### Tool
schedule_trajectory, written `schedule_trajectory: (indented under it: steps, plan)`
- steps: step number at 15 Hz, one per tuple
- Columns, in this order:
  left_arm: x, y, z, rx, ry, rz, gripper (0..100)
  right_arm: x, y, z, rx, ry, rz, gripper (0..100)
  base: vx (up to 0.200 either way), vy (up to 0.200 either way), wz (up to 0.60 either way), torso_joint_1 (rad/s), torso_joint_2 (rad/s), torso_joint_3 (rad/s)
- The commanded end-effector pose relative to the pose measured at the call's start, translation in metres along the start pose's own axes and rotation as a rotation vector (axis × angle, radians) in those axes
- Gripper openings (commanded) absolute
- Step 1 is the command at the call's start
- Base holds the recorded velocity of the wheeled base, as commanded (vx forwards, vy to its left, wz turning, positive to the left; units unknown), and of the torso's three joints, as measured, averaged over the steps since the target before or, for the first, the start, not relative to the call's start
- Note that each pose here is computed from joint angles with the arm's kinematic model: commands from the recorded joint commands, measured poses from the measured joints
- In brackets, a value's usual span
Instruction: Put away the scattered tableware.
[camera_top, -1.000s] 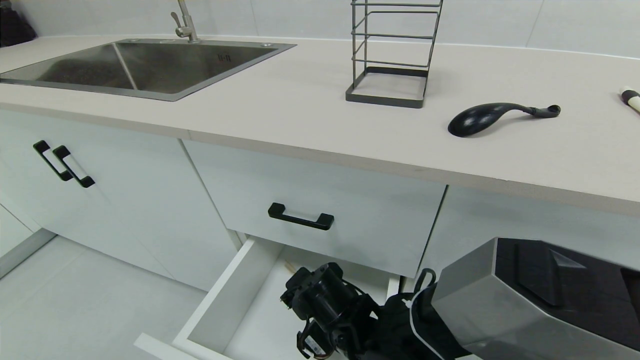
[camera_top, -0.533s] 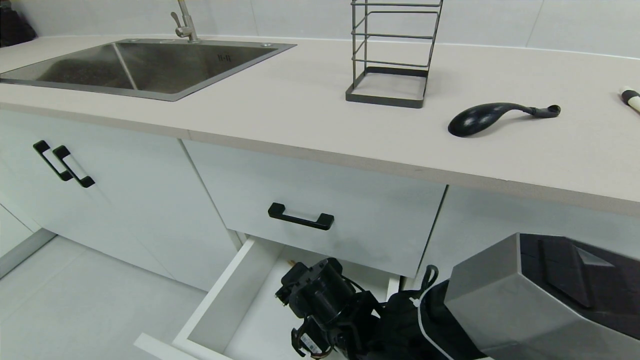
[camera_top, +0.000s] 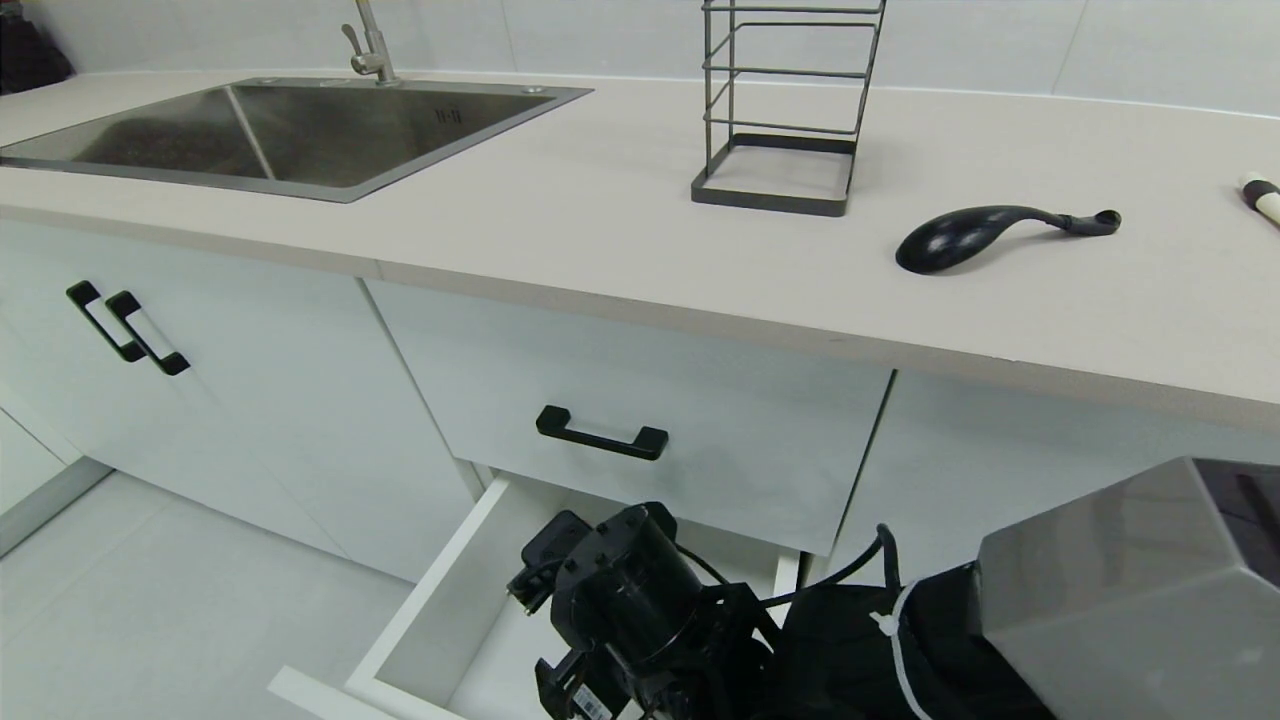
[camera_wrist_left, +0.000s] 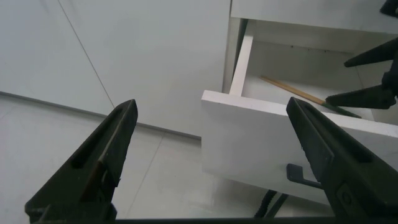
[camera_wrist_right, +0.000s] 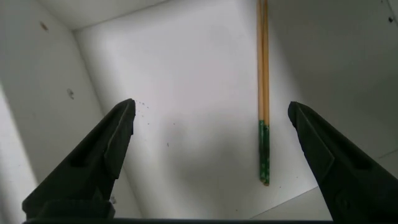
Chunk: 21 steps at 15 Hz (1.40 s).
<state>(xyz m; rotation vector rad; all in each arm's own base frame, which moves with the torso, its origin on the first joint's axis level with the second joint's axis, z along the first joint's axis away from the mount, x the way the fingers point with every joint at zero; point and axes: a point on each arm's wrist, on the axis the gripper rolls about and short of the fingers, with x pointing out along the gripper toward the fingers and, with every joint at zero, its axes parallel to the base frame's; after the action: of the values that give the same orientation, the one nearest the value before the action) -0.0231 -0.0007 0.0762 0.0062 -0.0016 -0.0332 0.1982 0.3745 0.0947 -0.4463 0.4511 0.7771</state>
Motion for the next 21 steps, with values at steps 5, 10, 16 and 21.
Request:
schedule_trajectory:
  steps: [5,10,16,21]
  plan:
    - [0.000,0.000,0.000,0.000,0.000,-0.001,100,-0.034,-0.005,0.011,0.019,-0.147,0.046,100,0.000,0.000,0.00,0.000,0.00,0.000]
    - [0.000,0.000,0.000,0.000,0.000,-0.001,100,-0.066,-0.013,-0.003,-0.016,-0.301,0.157,100,0.000,0.000,0.00,0.000,0.00,0.000]
    - [0.000,0.000,0.000,0.000,0.000,-0.001,100,-0.097,-0.020,-0.008,-0.036,-0.410,0.255,100,0.000,0.000,0.00,0.000,0.00,0.000]
    - [0.000,0.000,0.000,0.000,0.000,-0.001,100,-0.128,-0.042,-0.024,-0.096,-0.436,0.301,100,0.000,0.000,0.00,0.000,0.00,0.000]
